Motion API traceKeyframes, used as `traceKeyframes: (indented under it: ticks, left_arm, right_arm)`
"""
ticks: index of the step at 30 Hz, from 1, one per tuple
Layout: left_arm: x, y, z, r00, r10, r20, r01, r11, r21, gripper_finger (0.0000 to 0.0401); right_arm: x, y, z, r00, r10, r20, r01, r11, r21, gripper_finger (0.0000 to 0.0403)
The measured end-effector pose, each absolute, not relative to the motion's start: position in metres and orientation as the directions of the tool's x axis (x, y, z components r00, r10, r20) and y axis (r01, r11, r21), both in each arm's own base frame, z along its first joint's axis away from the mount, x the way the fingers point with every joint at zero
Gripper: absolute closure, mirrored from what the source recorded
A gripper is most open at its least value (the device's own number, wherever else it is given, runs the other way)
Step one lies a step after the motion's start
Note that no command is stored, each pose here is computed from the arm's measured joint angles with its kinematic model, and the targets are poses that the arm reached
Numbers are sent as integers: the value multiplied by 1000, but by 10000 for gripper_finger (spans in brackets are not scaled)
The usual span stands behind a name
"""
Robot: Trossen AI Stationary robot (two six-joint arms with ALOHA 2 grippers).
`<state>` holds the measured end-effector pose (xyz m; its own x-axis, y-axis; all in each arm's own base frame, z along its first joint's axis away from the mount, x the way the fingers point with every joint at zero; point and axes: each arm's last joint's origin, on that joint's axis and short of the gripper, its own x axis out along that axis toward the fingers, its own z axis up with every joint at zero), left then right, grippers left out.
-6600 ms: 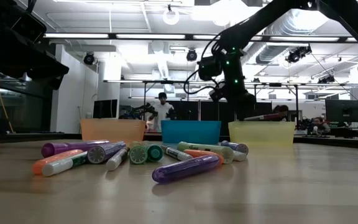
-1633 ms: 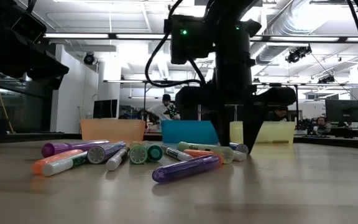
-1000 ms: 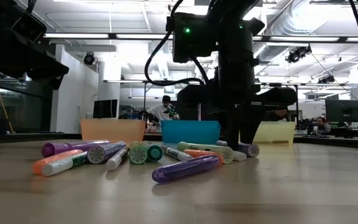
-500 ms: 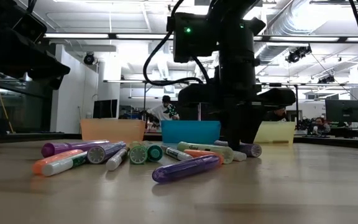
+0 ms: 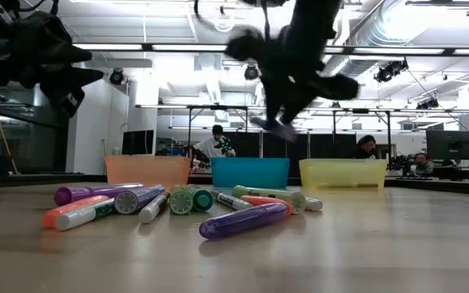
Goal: Pick & Place Markers
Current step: Put the right light violet highlighter into the orange bin
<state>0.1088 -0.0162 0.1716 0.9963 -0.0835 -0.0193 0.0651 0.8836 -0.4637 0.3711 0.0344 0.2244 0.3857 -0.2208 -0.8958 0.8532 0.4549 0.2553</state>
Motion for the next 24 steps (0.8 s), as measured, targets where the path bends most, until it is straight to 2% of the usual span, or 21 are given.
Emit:
traceKeyframes:
  ticks: [7,11,17,24]
  left_arm:
    - [106,-15,205,994,-74,83,103,887,-451,261]
    - [105,-15,217,992,-56,110,98,898,-429,261]
    - [107,-15,237,991,-45,126,94,905,-415,261]
    - [121,-16,272,993,-10,119,49,941,-335,261]
  right_arm:
    - [397,35,257,701,-238,-672,632,644,432,347]
    - [409,37,271,818,-219,-532,501,727,470,347]
    - [418,39,290,918,-169,-359,344,789,509,347]
    - [422,40,299,954,-139,-267,261,825,501,347]
